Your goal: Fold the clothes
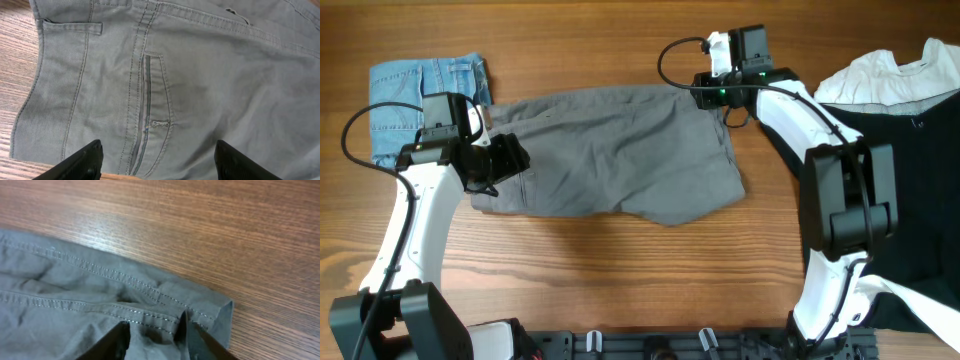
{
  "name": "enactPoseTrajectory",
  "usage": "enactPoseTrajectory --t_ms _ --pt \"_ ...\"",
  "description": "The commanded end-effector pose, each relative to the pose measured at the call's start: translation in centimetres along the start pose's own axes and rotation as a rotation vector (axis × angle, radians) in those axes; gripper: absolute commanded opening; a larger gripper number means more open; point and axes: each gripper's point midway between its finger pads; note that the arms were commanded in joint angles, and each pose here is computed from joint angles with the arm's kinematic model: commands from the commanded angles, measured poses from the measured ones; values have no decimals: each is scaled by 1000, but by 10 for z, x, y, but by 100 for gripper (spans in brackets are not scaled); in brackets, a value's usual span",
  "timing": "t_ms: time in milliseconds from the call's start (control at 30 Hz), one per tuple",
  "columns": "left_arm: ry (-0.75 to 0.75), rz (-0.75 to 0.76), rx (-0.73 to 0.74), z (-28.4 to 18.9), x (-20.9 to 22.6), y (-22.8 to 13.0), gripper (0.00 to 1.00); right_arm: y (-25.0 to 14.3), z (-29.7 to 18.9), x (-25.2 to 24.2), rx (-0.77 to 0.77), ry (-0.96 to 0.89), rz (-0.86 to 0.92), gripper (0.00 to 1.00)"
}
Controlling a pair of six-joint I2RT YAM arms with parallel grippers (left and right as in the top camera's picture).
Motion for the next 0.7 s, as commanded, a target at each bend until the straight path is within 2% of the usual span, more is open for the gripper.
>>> enactPoseTrajectory --t_ms 0,67,100,233,500,667 --pt "-2 17 12 3 0 -3 71 -14 14 -1 36 20 15 23" --pt "-2 17 12 3 0 -3 71 -10 12 0 21 19 9 8" --pt "-2 17 12 3 0 -3 71 -8 11 0 15 19 9 4" --pt "-2 17 12 3 0 -3 71 5 -6 -3 -18 10 27 4" --pt "-3 18 10 3 0 -3 71 60 -90 1 -199 -17 50 4" --pt "-8 21 -6 3 -2 1 71 59 -93 -22 -200 -151 66 4"
Point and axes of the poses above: each gripper's point midway between its finger pads, its own z axis out along the fingers, its own x axis along the line the jaws close on, y = z × x, and after that the axes turned 4 degrees about -z, right-handed
